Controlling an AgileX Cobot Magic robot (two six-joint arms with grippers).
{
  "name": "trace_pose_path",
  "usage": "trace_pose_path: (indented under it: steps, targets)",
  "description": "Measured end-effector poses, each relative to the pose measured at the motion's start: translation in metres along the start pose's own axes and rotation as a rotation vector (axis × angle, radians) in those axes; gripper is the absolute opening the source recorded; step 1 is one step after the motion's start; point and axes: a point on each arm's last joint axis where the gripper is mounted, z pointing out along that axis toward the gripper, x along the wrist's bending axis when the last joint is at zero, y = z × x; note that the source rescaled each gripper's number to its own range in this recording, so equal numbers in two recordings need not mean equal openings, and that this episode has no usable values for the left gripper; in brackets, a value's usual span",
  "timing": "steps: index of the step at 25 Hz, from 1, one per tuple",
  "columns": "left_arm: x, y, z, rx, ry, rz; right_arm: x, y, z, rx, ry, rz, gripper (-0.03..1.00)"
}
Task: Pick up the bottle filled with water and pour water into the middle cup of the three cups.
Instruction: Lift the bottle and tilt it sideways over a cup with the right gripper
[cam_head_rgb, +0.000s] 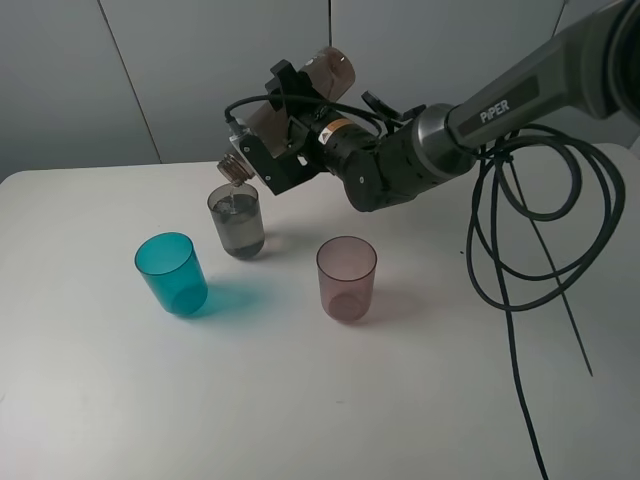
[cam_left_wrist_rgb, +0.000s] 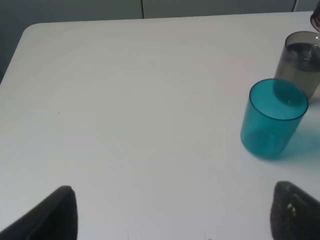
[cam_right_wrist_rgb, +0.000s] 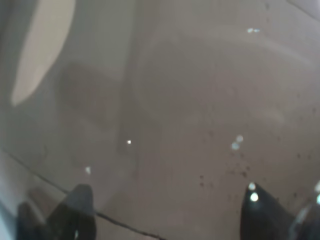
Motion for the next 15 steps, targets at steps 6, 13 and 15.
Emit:
trace_pose_path:
  steps: [6,13,15]
  targets:
    - [0.0,0.0,0.0,0.0,0.0,0.0,0.004,-0.001,0.0,0.011,0.046,0.123,0.0]
    - [0.0,0.0,0.0,0.0,0.0,0.0,0.01,-0.003,-0.001,0.064,0.104,0.473,0.0]
    - [0.0,0.0,0.0,0.0,0.0,0.0,0.009,-0.005,-0.004,0.071,0.109,0.544,0.0]
